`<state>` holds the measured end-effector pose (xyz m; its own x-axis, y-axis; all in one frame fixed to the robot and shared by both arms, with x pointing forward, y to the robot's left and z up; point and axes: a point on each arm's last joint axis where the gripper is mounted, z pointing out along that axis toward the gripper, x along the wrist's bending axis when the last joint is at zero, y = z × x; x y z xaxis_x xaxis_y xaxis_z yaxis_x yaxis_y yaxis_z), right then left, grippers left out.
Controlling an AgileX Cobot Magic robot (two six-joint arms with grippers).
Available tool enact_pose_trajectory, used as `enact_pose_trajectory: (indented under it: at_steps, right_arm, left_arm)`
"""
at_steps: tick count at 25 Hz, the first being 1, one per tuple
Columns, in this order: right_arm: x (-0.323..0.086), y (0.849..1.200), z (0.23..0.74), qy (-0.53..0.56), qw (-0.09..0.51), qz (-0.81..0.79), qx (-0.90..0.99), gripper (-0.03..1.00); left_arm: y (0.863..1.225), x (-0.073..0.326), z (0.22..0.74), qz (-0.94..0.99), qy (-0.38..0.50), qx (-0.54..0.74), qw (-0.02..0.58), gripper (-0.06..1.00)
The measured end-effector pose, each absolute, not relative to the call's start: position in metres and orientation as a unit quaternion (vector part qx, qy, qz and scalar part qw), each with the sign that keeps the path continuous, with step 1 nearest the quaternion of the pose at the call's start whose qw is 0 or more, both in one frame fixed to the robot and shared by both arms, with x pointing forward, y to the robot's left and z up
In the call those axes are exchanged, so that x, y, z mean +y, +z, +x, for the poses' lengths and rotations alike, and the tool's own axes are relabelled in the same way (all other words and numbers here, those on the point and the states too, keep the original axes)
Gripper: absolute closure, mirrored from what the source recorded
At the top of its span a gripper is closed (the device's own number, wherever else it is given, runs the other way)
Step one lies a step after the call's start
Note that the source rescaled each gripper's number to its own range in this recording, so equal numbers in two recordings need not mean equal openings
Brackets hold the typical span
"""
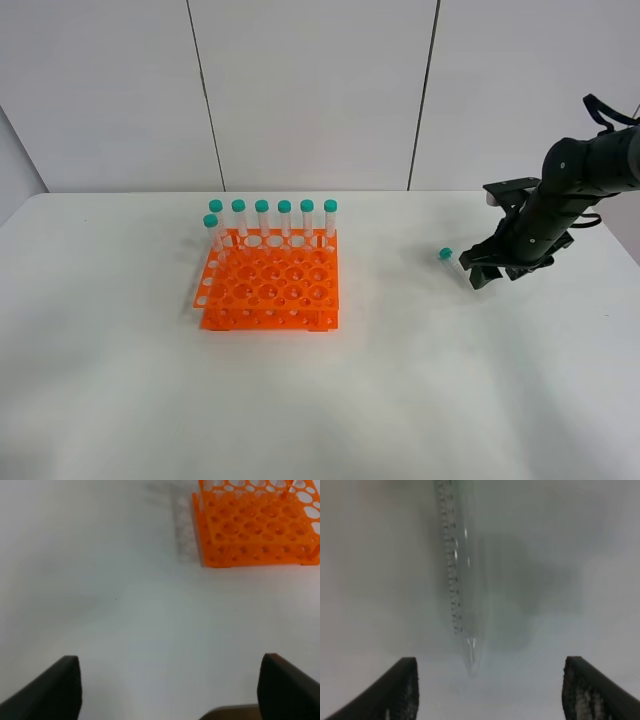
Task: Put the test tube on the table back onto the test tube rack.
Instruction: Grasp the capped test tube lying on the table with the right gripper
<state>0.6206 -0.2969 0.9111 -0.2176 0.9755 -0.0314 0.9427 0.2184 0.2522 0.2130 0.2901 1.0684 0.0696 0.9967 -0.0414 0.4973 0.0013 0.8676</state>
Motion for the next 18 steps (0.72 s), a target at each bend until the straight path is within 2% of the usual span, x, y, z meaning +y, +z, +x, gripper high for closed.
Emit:
enact_pose_trajectory:
  at_steps: [7,18]
  right_arm:
    - [-0.297,0.892,0.622,0.076,0.076,0.616,0.78,-0.03]
    - [-0.297,0.89,0.626,0.084,0.09,0.606,0.786,-0.03]
  left_arm:
    - [1.068,0.29,0.213,0.625,0.329,0.597,0.379,-0.06]
    - [1.068,0.29,0.213,0.625,0.329,0.597,0.379,-0.06]
